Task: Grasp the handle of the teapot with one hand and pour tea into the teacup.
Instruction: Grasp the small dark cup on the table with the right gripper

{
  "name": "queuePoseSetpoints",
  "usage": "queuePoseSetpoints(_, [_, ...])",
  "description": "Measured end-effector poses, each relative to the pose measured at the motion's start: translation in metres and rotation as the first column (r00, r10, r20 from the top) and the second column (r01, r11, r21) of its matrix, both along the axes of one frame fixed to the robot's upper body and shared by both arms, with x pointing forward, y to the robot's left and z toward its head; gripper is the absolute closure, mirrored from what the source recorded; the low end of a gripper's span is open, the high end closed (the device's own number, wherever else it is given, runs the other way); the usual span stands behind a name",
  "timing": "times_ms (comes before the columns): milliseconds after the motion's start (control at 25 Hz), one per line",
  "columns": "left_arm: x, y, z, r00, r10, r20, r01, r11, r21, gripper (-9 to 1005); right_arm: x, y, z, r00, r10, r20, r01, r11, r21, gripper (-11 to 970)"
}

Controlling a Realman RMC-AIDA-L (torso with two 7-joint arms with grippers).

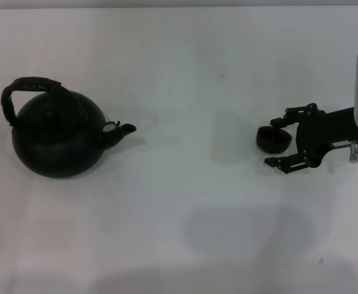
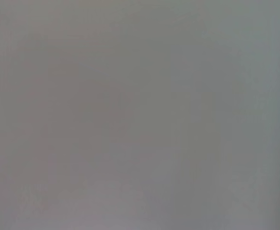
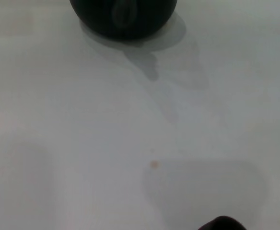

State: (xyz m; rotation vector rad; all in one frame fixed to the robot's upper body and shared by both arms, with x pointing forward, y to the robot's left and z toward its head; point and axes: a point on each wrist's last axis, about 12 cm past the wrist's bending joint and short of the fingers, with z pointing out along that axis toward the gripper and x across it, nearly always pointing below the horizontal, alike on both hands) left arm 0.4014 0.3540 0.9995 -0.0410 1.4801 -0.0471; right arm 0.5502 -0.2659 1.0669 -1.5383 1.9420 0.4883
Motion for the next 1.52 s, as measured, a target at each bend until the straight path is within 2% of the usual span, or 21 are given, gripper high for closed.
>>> queuePoseSetpoints(560, [-0.003,-0.001,-0.002,1.000,-0.006,-0.008,0.006,1.000,-0.001,206,-0.004,0.002,0.004,0.999,0.025,-0.023,-0.025,0.999,0.030,113])
queuePoseSetpoints(880, [-0.003,-0.002,-0.001,1.000,-0.010,-0.008,0.010,1.000,-0.001,206,-0.004,-0.003,0.015,1.000,0.021,-0.016,-0.020,0.997,0.078,114])
queuePoseSetpoints(1520, [-0.003,-0.005,-0.002,1.000,-0.024,-0.011,0.024,1.000,-0.009,207,-0.002,-0.005,0.005,1.000,0.007,0.006,-0.007,0.999,0.049,112])
